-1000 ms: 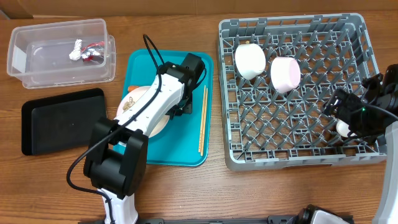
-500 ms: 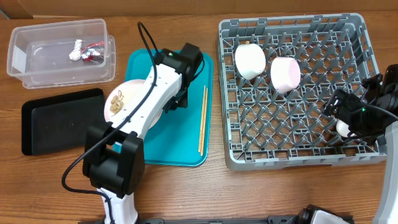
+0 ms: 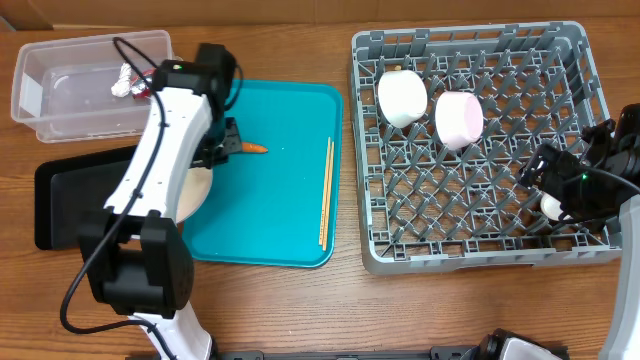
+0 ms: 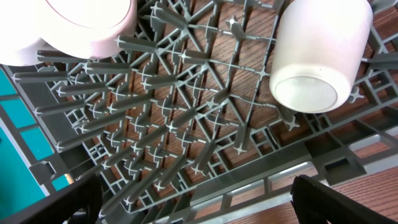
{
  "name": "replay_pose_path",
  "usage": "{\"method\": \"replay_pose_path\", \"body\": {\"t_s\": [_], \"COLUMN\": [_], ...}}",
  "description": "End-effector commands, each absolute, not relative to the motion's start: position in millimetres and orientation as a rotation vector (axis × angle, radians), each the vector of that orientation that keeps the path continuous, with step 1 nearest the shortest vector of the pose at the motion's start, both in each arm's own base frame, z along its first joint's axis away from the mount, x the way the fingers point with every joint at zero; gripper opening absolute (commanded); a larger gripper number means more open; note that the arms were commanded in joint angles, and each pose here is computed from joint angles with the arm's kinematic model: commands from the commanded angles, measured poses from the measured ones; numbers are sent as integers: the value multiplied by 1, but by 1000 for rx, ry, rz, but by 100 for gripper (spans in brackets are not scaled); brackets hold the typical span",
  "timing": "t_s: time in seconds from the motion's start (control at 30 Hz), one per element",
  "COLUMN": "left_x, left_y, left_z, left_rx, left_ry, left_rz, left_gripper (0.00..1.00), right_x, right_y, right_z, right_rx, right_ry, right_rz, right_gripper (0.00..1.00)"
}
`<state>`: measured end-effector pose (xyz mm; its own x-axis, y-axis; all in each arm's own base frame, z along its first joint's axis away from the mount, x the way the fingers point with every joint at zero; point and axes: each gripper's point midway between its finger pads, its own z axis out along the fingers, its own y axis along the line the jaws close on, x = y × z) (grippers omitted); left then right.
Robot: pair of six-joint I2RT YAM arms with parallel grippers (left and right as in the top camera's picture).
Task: Sort waste into correct bins and load items into the dishwasher
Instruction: 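Lift the plate left and tilt it to dump food onto the black tray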
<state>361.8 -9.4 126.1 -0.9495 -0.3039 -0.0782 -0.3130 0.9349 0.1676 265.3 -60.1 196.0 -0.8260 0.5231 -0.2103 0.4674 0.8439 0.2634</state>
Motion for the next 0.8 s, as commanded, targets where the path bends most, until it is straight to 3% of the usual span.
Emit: {"method": "replay_pose_path", "body": {"t_s": [0.0, 0.5, 0.77], "left_x": [368, 391, 398], "left_y": [4, 63, 62], "left_z": [143, 152, 197], "left_rx": [-476, -495, -396], "left_ry": [3010, 2865, 2557], "left_rz": [170, -413, -1006], "left_gripper": [4, 4, 4], "right_x": [266, 263, 263], "right_y": [-59, -58, -60], "right_z": [201, 200, 200], "right_rx": [739, 744, 747], "right_ry": [2734, 2745, 2746], "right_rz": [293, 296, 282], "right_gripper": [100, 100, 100]}}
